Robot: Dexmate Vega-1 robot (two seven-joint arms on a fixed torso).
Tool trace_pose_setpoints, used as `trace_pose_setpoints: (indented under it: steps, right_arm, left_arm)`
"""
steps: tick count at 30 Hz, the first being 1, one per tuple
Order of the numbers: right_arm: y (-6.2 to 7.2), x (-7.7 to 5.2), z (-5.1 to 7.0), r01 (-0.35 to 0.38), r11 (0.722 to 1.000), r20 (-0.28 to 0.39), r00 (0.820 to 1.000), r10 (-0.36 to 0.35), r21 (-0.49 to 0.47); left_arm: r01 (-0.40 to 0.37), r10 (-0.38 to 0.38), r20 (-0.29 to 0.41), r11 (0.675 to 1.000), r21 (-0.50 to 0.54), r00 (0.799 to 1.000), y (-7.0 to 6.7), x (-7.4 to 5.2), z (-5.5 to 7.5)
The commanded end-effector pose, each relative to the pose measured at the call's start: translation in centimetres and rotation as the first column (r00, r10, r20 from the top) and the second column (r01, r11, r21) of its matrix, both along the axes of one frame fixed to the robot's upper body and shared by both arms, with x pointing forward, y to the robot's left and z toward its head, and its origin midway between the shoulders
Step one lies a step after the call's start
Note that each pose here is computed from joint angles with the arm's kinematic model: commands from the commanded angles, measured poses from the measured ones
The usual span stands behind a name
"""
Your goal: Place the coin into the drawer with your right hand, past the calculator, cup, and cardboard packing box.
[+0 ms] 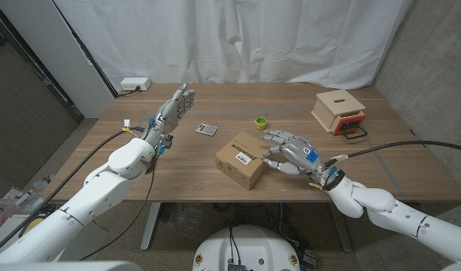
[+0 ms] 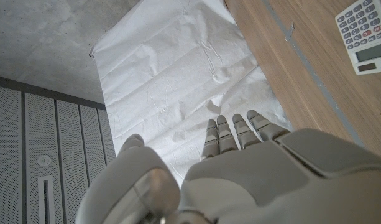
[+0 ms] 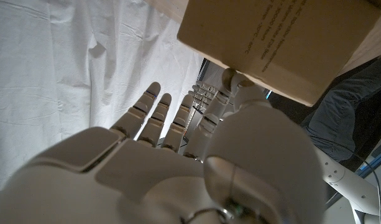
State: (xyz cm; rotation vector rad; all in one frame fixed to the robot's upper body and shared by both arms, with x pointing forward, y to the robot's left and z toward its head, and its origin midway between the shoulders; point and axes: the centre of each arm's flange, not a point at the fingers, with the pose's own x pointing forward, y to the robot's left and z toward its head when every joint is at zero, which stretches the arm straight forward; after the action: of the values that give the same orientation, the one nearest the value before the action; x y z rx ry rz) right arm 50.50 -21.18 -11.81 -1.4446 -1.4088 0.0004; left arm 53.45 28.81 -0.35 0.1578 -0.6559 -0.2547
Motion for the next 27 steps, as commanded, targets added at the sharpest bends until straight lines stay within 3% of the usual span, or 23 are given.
trace_pose_setpoints:
  steps: [1,18,27]
  right_arm:
    - [-0.3,-0.5,1.5,0.011,1.0,0.018,1.0,-0.011,0.01]
    - [-1.9,-1.5,3.8,0.079,0.997,0.035,0.996,-0.079,0.022]
    - [-2.9,-1.3,5.8,0.128,0.988,0.024,0.991,-0.13,0.083]
  left_arm:
    - [-0.003,0.003,0.013,1.0,-0.006,1.0,0.3,0.3,0.5]
    - [0.002,-0.002,0.012,1.0,-0.025,1.0,0.6,1.0,0.4]
    - [0.0,0.001,0.016,1.0,-0.031,1.0,0.7,1.0,0.4]
